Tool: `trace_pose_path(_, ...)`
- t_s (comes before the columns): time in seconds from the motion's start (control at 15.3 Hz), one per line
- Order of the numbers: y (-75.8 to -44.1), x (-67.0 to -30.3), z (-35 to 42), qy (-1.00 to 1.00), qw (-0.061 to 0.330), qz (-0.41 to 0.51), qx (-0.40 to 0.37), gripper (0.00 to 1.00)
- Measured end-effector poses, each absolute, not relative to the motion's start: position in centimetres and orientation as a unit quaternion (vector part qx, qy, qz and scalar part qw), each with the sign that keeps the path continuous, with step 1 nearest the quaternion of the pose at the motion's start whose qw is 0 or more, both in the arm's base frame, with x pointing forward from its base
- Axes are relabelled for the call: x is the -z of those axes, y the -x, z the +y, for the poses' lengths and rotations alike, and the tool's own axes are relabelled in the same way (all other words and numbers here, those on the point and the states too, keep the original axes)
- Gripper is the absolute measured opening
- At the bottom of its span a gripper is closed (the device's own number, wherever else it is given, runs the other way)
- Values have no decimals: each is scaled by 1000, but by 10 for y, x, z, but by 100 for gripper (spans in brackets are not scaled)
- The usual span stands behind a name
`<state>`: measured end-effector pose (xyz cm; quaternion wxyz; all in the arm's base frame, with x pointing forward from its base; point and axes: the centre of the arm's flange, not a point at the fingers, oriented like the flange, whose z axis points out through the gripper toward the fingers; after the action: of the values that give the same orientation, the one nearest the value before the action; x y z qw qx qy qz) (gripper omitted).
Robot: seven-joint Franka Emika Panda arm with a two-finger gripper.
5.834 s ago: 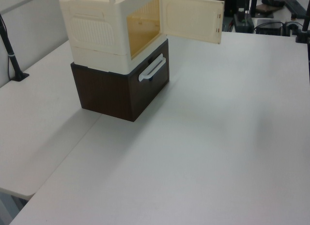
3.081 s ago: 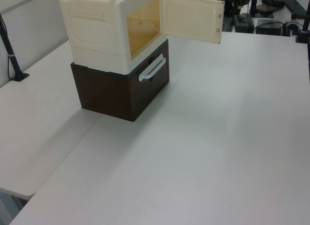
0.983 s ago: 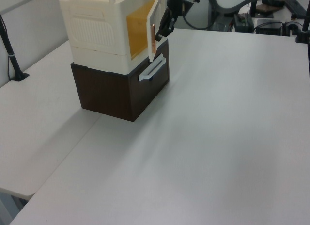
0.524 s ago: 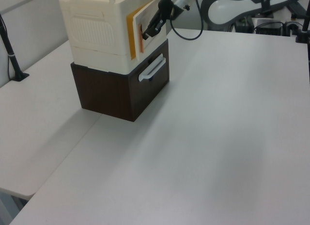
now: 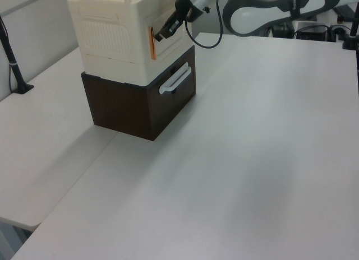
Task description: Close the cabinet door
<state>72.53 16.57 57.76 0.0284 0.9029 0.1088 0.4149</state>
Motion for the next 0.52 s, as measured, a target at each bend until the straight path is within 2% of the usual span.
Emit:
trace_pose_path(0.39,-721,-580,162,-903,28,107,-414,4)
trace_pose_path(0.52,-705,-574,161,-919,23,108,-378,4)
